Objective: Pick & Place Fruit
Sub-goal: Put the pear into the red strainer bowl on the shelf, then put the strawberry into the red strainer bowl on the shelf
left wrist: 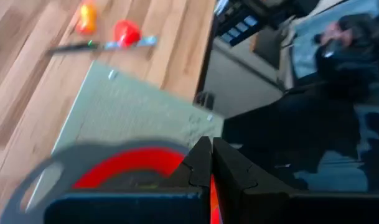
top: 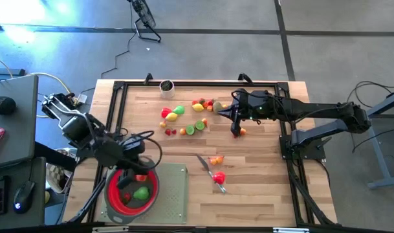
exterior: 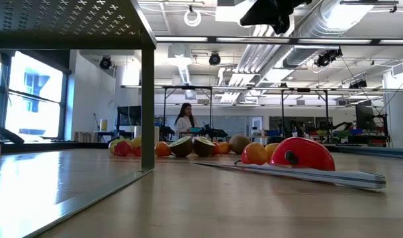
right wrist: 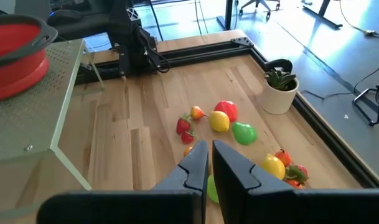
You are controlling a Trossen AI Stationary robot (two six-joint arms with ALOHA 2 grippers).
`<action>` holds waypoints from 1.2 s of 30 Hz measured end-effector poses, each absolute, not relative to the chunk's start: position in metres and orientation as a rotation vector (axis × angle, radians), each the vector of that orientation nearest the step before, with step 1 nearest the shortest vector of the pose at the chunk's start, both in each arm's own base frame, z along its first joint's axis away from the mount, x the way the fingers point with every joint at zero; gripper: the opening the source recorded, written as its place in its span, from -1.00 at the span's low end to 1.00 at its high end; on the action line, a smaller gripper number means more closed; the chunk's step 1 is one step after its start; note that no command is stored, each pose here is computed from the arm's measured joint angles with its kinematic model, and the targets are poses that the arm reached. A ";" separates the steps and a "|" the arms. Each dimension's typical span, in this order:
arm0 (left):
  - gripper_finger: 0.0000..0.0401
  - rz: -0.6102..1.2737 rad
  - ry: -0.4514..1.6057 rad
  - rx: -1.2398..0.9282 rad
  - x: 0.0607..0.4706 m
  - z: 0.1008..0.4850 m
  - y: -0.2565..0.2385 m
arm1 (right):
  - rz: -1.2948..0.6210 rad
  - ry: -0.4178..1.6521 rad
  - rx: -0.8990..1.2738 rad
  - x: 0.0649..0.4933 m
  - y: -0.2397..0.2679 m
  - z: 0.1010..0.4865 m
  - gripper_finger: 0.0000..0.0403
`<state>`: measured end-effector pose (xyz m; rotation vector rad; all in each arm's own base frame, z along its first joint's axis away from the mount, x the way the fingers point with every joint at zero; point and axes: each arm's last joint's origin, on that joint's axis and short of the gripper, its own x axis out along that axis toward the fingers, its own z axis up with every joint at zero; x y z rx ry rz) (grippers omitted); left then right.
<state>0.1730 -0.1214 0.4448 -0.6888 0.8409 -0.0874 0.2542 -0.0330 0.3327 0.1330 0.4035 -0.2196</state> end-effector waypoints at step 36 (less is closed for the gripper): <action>-0.42 0.099 1.245 -0.670 0.181 0.397 -0.168 | -0.227 0.404 0.168 0.254 -0.033 0.332 -0.93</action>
